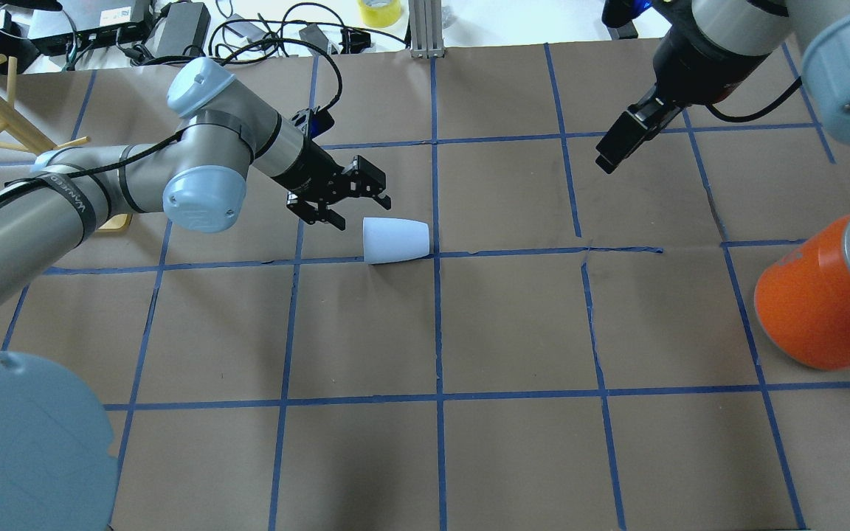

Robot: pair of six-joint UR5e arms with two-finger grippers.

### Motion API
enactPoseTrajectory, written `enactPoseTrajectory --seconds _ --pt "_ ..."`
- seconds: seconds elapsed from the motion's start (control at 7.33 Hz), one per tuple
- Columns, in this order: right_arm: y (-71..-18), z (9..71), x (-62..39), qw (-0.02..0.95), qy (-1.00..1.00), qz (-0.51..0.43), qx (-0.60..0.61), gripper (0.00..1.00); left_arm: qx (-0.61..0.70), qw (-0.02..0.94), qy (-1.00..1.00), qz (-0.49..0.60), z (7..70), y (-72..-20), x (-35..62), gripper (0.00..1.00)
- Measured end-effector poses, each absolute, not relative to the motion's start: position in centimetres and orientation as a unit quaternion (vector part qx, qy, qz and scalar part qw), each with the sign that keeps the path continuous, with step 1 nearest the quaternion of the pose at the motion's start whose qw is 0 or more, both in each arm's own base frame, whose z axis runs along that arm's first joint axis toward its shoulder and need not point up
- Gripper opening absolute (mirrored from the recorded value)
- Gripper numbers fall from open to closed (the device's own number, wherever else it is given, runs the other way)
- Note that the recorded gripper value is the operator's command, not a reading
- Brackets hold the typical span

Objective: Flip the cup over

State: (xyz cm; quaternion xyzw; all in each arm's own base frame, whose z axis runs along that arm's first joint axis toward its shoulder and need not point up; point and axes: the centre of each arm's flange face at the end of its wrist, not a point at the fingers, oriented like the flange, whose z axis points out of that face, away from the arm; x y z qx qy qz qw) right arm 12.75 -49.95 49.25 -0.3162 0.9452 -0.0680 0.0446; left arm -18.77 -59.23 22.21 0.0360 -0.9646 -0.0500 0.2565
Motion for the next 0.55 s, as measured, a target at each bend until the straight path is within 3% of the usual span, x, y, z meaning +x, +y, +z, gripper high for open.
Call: enactPoseTrajectory --seconds 0.41,0.55 --pt "-49.6 49.4 16.1 0.005 0.971 -0.078 -0.226 1.00 0.040 0.256 -0.963 -0.075 20.5 -57.9 -19.5 1.00" --pt "-49.6 49.5 16.4 0.001 0.977 -0.083 -0.197 1.00 0.037 0.256 -0.963 -0.079 20.3 -57.7 -20.0 0.87"
